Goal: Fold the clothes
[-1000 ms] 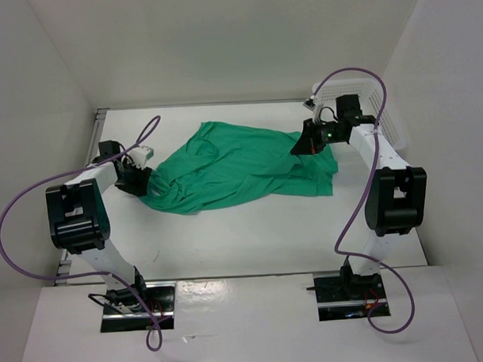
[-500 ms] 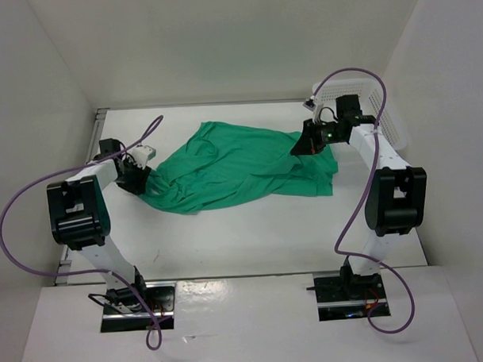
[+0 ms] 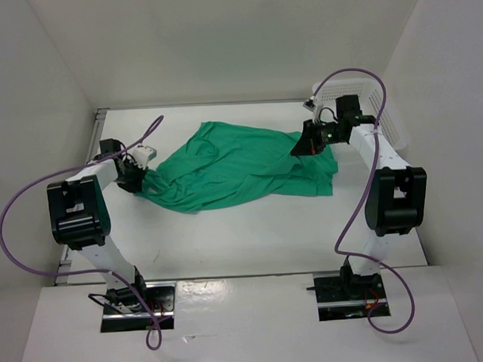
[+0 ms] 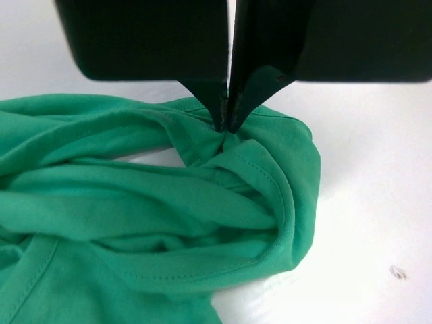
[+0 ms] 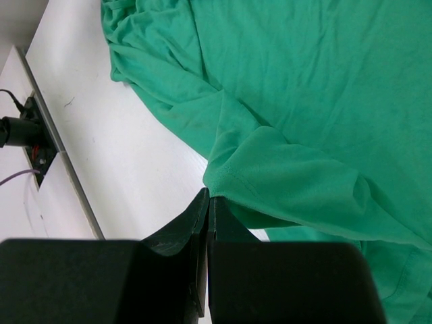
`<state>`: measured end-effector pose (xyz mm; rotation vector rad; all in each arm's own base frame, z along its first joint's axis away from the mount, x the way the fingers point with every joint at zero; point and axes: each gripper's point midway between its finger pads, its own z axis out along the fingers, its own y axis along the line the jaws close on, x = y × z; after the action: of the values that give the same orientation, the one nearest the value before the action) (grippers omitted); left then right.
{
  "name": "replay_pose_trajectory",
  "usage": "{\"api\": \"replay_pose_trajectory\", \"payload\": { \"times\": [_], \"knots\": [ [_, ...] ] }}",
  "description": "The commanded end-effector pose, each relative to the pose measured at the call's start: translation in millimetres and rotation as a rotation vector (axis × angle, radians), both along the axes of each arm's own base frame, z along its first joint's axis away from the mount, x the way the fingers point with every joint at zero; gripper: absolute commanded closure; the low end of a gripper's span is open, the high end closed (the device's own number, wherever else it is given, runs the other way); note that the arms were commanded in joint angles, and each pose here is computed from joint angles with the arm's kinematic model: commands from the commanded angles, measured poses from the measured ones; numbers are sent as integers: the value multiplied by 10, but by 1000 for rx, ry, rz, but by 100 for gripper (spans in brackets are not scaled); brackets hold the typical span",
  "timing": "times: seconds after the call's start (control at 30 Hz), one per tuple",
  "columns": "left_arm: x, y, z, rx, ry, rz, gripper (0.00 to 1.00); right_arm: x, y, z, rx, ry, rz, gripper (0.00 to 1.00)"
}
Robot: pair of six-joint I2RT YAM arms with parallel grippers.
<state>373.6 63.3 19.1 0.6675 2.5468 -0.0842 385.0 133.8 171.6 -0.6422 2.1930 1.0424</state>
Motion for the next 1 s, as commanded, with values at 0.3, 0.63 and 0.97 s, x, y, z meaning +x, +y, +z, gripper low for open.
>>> {"api": "replay_pose_trajectory", "payload": {
  "times": [0.3,0.63,0.97],
  "knots": [
    [-247,55,328,8,5,18,99,-24,-16,239,0,-62,0,97],
    [-343,61,296,-59,39,17,100,-32,-16,272,0,-71,0,97],
    [-456,67,-3,-71,112,2,60,-29,-18,271,-3,-78,5,97]
  ]
}}
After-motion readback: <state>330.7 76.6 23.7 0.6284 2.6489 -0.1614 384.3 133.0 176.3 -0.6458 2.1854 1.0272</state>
